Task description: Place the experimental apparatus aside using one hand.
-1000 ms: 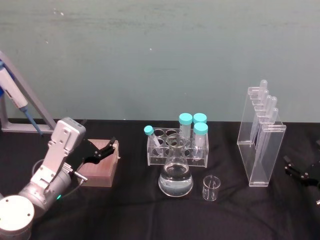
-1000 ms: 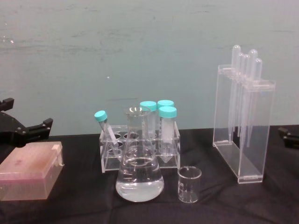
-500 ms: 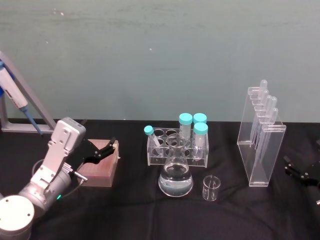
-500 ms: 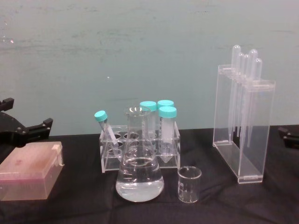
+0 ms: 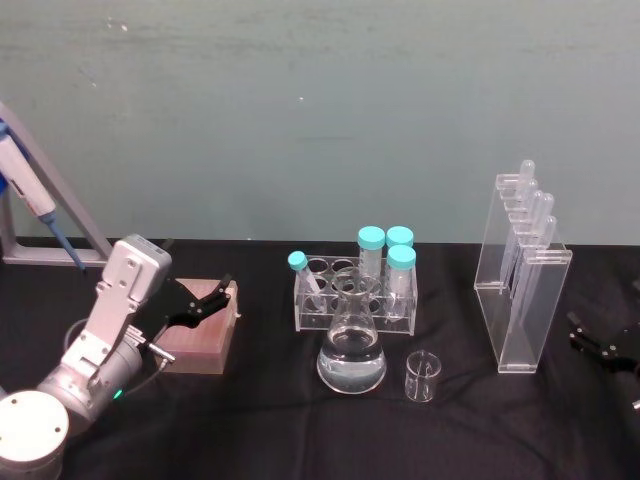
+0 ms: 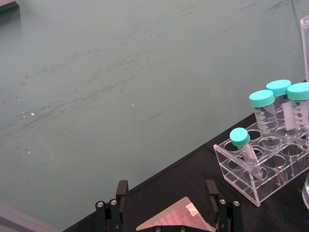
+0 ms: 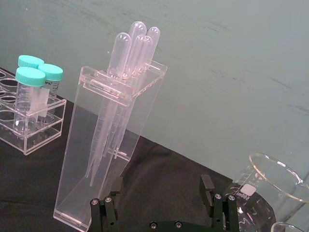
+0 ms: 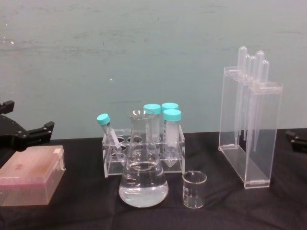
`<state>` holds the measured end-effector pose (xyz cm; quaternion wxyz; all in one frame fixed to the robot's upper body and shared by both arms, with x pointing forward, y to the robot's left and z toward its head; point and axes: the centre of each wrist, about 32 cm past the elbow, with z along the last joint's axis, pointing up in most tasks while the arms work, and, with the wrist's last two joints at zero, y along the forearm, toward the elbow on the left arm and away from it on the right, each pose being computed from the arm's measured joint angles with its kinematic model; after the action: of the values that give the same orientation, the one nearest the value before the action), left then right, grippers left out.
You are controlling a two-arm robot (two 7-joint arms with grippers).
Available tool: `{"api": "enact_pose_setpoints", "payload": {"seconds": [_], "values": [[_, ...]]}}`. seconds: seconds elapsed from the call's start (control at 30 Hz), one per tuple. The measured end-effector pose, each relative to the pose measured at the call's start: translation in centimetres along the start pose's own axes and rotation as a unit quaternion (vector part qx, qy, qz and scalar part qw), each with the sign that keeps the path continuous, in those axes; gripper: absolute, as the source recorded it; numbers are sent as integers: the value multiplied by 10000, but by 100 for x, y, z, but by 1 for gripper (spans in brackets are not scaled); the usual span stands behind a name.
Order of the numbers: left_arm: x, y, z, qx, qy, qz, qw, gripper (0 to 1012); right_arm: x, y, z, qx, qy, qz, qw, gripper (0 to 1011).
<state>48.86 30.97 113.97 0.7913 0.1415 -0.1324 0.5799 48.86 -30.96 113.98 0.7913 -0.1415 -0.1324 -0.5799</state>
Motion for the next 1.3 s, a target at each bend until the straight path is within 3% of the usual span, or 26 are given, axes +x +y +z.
{"api": "enact_pose_setpoints", "payload": {"seconds": [0.57,1.3], "values": [[0,0,1,-1,0,-1,10000,1000,-21,-31,32,-13,-92,-90,9999,1002],[0,0,0,0,0,0,10000,1000,-98,-318,189,87,-150,62,9998,1002]]}}
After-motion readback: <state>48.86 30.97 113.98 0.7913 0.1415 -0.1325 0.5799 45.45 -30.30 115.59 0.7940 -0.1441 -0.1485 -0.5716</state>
